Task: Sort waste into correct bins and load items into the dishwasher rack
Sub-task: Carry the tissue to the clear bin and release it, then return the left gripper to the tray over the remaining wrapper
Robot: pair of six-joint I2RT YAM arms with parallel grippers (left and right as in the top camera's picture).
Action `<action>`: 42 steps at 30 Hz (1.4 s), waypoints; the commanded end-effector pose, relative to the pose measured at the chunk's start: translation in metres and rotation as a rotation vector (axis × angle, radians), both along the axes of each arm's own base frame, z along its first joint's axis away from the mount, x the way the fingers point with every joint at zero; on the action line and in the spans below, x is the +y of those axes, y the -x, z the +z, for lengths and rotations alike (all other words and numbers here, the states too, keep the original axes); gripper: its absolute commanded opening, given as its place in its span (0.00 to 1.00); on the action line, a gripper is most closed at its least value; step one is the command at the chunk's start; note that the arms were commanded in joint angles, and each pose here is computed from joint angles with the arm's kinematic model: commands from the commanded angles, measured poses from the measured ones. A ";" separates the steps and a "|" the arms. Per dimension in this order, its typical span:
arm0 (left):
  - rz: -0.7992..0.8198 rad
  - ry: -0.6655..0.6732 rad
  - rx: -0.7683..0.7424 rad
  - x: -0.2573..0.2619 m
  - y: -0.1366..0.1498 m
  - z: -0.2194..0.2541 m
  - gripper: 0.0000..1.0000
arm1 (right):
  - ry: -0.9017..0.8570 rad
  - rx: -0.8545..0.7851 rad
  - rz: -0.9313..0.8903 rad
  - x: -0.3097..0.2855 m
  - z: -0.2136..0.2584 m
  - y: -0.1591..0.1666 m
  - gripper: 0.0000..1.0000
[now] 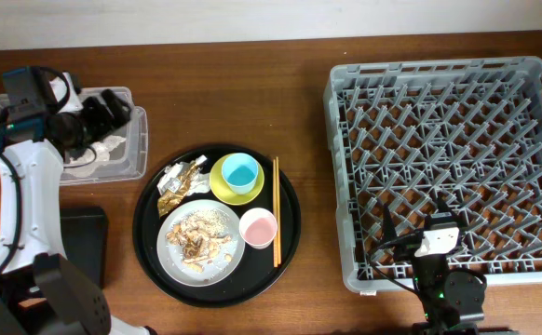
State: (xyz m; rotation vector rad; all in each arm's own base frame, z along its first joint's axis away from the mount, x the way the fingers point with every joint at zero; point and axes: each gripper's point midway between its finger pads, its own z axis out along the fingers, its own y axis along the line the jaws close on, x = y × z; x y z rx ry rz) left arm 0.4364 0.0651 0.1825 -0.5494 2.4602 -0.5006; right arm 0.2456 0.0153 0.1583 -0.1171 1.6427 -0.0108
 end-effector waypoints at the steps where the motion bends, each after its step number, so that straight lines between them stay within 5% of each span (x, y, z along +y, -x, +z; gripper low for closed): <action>1: -0.490 0.217 -0.233 -0.086 0.021 0.052 0.99 | -0.001 0.003 -0.015 -0.003 -0.003 0.000 0.98; 2: -0.527 0.217 -0.218 -0.094 0.027 0.049 0.97 | -0.001 0.003 -0.015 -0.003 -0.003 0.000 0.98; 4: -0.533 0.164 -0.111 -0.103 0.038 0.029 0.64 | -0.001 0.003 -0.015 -0.003 -0.003 0.000 0.98; 5: -0.530 0.107 -0.046 -0.106 0.044 0.015 0.58 | -0.001 0.003 -0.015 -0.003 -0.003 0.000 0.98; 15: -0.488 -0.311 0.187 -0.116 0.055 -0.047 0.57 | -0.001 0.003 -0.015 -0.003 -0.003 0.000 0.98; 18: -0.411 -0.398 0.222 -0.104 0.050 -0.058 0.50 | -0.001 0.003 -0.015 -0.003 -0.003 0.000 0.98; 27: -0.436 -0.390 0.352 -0.104 0.049 -0.112 0.38 | -0.001 0.003 -0.015 -0.003 -0.003 0.000 0.98; 42: -0.614 -0.432 0.341 -0.133 0.042 -0.144 0.39 | -0.001 0.003 -0.015 -0.003 -0.003 0.000 0.98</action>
